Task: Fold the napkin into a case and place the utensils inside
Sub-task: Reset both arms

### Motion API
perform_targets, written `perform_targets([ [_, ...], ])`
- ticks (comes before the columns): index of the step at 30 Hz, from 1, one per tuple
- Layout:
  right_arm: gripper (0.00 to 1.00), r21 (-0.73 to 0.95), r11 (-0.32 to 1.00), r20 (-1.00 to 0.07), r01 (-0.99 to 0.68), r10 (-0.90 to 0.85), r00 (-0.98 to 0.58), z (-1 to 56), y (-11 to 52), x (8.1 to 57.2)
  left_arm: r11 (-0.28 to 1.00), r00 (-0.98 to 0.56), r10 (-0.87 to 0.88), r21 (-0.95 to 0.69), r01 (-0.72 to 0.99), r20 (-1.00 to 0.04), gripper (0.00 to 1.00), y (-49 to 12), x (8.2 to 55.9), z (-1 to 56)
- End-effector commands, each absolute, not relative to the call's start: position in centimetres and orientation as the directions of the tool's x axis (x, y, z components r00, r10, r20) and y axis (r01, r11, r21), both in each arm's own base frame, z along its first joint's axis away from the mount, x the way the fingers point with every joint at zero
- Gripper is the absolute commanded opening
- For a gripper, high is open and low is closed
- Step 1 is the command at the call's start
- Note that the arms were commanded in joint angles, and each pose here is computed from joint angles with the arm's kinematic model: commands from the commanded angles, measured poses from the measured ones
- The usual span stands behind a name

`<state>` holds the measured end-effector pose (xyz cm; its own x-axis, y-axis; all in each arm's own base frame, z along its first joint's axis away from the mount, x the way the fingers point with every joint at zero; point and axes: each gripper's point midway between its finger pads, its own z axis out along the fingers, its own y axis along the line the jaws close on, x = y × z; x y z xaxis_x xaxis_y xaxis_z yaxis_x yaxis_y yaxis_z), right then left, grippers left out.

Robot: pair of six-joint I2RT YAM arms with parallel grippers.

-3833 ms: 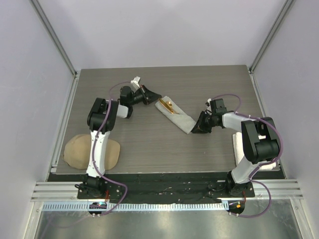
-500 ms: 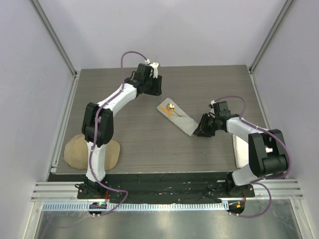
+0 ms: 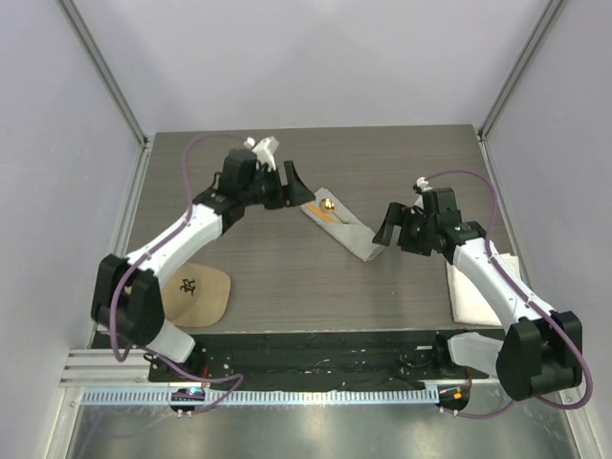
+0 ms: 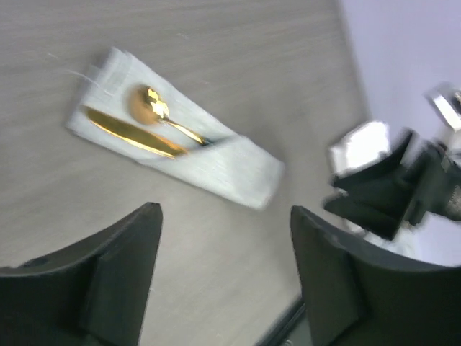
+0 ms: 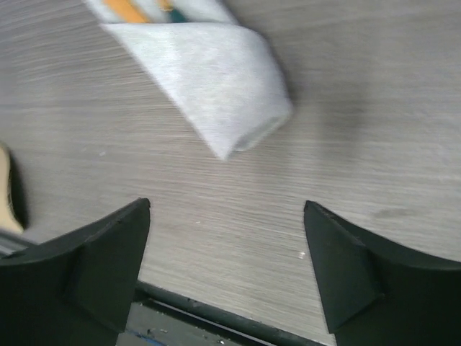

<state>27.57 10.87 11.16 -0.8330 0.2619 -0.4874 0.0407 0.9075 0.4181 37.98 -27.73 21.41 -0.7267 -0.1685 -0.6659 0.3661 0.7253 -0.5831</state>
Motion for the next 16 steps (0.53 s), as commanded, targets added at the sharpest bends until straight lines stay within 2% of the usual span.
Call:
perform_targets([
  [1,0.99,0.519,0.846,-0.588,-0.119,0.253,-0.768,16.2,14.2,28.7,0.437,-0.739,-0.304,-0.777,0.453,-0.602,0.79,-29.6,31.1,25.5],
  [3,1.00,0.557,0.820,-0.600,-0.133,0.287,-0.747,17.1,15.1,28.2,0.361,-0.731,-0.363,-0.811,0.461,-0.578,0.89,-29.4,28.6,26.6],
  [4,1.00,0.575,0.797,-0.649,-0.186,0.306,-0.696,19.0,15.6,28.4,0.363,-0.708,-0.406,-0.813,0.455,-0.578,0.92,-28.6,27.9,25.3],
  [5,1.00,0.593,0.782,-0.655,-0.193,0.329,-0.680,19.5,15.7,28.2,0.329,-0.682,-0.443,-0.813,0.480,-0.582,0.98,-28.0,26.3,27.0],
  [6,1.00,0.622,0.759,-0.641,-0.193,0.351,-0.682,19.3,16.0,27.6,0.305,-0.692,-0.475,-0.839,0.450,-0.543,1.00,-27.5,25.7,27.2],
  [7,1.00,0.633,0.736,-0.676,-0.240,0.375,-0.634,21.1,16.1,27.4,0.286,-0.698,-0.482,-0.848,0.446,-0.530,1.00,-27.2,24.8,26.6],
  [9,1.00,0.666,0.706,-0.666,-0.242,0.415,-0.620,21.2,16.2,26.6,0.244,-0.679,-0.502,-0.841,0.483,-0.535,1.00,-26.4,22.9,28.3],
  [11,0.99,0.675,0.694,-0.681,-0.251,0.454,-0.575,21.9,15.8,26.3,0.267,-0.662,-0.523,-0.841,0.470,-0.536,1.00,-25.6,22.2,27.9],
  [16,1.00,0.754,0.595,-0.609,-0.279,0.472,-0.638,21.1,17.5,24.8,0.233,-0.514,-0.657,-0.797,0.557,-0.551,1.00,-22.5,20.7,30.9],
])
